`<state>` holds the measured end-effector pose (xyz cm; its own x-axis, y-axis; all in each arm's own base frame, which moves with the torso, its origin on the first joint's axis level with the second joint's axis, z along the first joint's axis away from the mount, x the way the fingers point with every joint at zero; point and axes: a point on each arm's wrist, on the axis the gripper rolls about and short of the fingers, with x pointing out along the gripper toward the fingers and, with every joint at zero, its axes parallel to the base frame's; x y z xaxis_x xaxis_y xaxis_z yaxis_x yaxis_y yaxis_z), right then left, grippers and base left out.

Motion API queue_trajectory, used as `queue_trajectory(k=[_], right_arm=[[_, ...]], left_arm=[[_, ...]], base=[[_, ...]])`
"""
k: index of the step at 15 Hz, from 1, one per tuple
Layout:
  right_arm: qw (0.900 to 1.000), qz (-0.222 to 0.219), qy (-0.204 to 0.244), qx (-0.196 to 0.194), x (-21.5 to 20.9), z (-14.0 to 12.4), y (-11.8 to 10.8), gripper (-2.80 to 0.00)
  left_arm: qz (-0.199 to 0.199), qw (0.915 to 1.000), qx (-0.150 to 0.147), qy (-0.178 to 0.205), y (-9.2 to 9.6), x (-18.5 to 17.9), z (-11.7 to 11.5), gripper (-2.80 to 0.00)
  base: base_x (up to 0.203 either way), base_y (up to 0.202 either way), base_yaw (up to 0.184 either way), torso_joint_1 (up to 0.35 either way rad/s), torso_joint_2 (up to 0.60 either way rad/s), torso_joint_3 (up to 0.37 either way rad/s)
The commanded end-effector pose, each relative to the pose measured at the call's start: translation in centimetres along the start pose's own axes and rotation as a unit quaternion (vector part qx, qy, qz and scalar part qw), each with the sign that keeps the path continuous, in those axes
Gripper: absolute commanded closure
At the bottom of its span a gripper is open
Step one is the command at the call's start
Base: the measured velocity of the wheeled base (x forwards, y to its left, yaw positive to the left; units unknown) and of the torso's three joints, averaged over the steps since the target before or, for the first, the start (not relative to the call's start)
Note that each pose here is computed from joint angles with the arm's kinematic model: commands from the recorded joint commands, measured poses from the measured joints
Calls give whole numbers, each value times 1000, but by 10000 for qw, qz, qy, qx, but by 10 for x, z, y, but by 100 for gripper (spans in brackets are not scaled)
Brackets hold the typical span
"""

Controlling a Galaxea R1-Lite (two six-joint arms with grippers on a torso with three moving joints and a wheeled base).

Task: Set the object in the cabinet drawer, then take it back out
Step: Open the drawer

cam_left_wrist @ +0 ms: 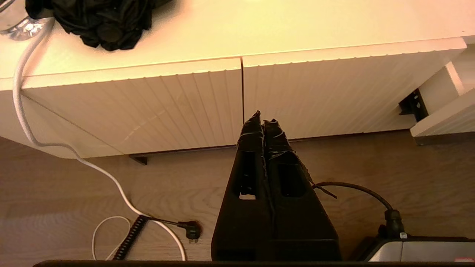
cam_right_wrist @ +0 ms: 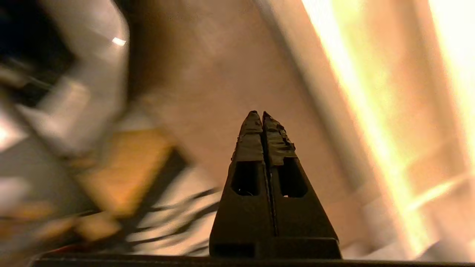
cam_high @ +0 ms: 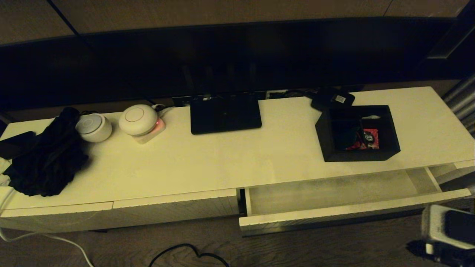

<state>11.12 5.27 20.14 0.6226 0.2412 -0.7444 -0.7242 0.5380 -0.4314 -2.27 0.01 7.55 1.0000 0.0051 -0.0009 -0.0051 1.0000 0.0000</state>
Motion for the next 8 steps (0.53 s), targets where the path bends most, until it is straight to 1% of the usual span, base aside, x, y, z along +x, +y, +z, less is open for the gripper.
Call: queue_trajectory(k=[1, 2, 3, 5, 7, 8], right_arm=[[9901, 69, 194, 1389, -14, 3, -4, 0], [9814, 114, 318, 1888, -8, 8, -8, 0], [9731, 157, 464, 2253, 0, 13, -11, 0], [9575, 215, 741, 2778, 16, 20, -15, 0], [9365, 233, 1030, 3345, 35, 29, -20, 0], [9221, 173, 1115, 3701, 46, 34, -23, 0]], left_arm=[[5, 10000, 0, 10, 0, 0, -1, 0], [5, 10000, 0, 11, 0, 0, -1, 0], [5, 10000, 0, 11, 0, 0, -1, 0], [5, 10000, 0, 11, 0, 0, -1, 0], [5, 10000, 0, 11, 0, 0, -1, 0], [-1, 10000, 0, 11, 0, 0, -1, 0]], base=[[0, 0, 0, 0, 0, 0], [0, 0, 0, 0, 0, 0], [0, 0, 0, 0, 0, 0], [0, 0, 0, 0, 0, 0], [0, 0, 0, 0, 0, 0], [0, 0, 0, 0, 0, 0]])
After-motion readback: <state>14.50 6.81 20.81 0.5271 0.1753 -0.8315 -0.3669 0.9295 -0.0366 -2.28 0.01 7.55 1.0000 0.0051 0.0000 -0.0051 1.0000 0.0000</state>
